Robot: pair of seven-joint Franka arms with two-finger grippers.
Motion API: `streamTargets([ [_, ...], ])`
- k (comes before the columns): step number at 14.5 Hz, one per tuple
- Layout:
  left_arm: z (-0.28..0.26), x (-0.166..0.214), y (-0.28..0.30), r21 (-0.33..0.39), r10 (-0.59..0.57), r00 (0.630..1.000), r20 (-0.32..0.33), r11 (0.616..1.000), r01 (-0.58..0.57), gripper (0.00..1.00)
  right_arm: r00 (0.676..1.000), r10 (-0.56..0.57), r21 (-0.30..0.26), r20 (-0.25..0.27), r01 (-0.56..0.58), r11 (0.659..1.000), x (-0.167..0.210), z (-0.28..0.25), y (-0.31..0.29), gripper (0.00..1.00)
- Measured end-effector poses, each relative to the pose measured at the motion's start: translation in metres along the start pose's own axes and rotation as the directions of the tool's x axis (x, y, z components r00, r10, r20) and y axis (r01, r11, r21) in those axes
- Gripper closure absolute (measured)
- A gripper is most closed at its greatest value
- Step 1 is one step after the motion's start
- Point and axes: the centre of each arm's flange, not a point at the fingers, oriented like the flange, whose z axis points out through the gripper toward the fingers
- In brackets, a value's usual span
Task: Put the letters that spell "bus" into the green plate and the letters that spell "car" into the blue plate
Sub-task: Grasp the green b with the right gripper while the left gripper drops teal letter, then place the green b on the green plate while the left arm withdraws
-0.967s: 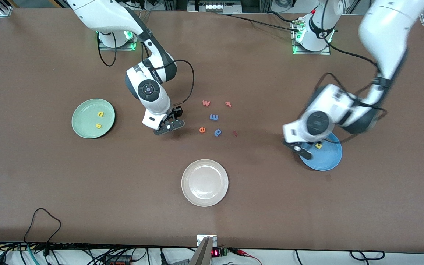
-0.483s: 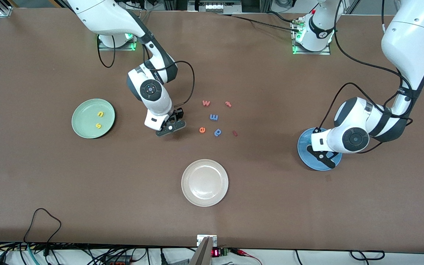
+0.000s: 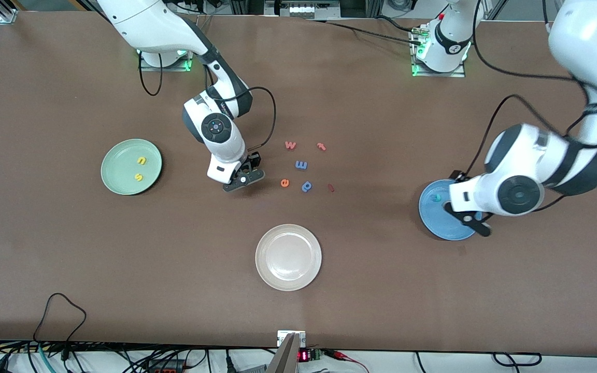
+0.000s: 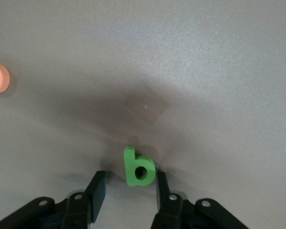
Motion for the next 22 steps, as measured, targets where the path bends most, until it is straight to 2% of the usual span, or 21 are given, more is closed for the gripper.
streamTargets([
  [4,-0.100,-0.060,-0.020,-0.043,-0.232,0.973,0.022,0.972,0.232,0.00,1.000,0.005,0.000,-0.017,-0.005,1.000,0.003,0.001,0.004,0.49],
  [8,-0.151,-0.095,-0.041,-0.055,-0.335,0.941,-0.054,0.942,0.332,0.00,0.999,0.009,0.000,-0.033,-0.009,1.000,0.005,0.001,0.007,0.49],
  [10,-0.161,-0.104,-0.044,-0.088,-0.387,0.918,-0.081,0.921,0.380,0.00,0.999,0.009,0.001,-0.037,-0.009,1.000,0.005,0.001,0.007,0.49],
  [12,-0.171,-0.109,-0.040,-0.180,-0.442,0.886,-0.138,0.891,0.417,0.00,0.999,0.009,0.001,-0.038,-0.009,1.000,0.005,0.001,0.007,0.52],
  [13,-0.173,-0.114,-0.044,-0.220,-0.477,0.859,-0.186,0.872,0.436,0.00,0.999,0.009,-0.001,-0.039,-0.009,1.000,0.006,0.000,0.008,0.57],
  [14,-0.171,-0.121,-0.051,-0.238,-0.509,0.829,-0.232,0.856,0.459,0.00,0.999,0.009,-0.001,-0.039,-0.009,1.000,0.006,0.000,0.008,0.57],
  [16,-0.166,-0.140,-0.058,-0.256,-0.549,0.783,-0.293,0.834,0.489,0.00,0.999,0.009,-0.004,-0.042,-0.009,1.000,0.007,-0.001,0.010,0.73],
  [18,-0.163,-0.158,-0.047,-0.254,-0.550,0.777,-0.306,0.834,0.490,0.00,0.999,0.009,-0.004,-0.042,-0.009,1.000,0.007,-0.001,0.010,0.72],
  [22,-0.157,-0.179,-0.005,-0.231,-0.508,0.806,-0.305,0.860,0.455,0.00,0.999,0.014,-0.006,-0.045,-0.014,1.000,0.008,-0.002,0.013,0.72],
])
